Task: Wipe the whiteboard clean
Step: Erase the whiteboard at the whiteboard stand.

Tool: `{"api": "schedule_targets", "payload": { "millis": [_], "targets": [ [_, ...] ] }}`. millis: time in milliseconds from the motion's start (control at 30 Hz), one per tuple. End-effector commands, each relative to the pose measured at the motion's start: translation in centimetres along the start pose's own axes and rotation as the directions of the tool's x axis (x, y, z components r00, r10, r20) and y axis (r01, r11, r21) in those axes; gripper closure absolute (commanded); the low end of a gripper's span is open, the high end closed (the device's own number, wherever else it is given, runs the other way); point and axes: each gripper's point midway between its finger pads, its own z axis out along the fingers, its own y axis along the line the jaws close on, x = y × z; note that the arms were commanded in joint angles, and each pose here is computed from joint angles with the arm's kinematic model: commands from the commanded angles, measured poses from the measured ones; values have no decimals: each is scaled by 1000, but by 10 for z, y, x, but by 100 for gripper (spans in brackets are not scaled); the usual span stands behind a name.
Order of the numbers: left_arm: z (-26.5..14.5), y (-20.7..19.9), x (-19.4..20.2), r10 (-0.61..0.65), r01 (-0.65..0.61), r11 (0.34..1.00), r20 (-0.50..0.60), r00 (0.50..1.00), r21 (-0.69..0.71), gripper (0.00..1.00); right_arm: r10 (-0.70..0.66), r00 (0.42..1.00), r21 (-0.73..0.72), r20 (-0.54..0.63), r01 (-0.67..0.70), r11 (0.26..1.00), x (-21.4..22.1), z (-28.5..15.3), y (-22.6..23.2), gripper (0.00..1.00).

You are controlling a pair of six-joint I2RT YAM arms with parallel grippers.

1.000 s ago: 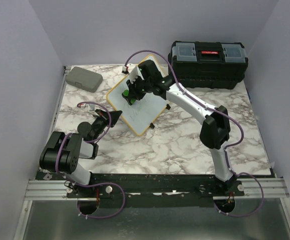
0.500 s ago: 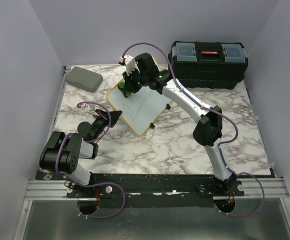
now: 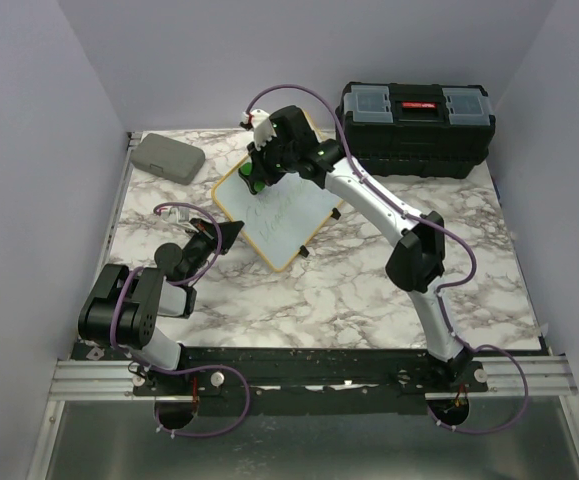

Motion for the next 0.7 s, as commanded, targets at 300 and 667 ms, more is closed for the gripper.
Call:
{"api": "schedule_targets", "payload": {
  "millis": [300,667],
  "targets": [
    [-1,-13,14,66,-61,995,-70,995,77,100,-19,996,-28,-85,17,999,29,0,-4,99],
    [-1,-13,15,66,-61,995,-69,995,77,100,-93,990,-248,-104,65,967,41,-2,41,99]
  ]
}}
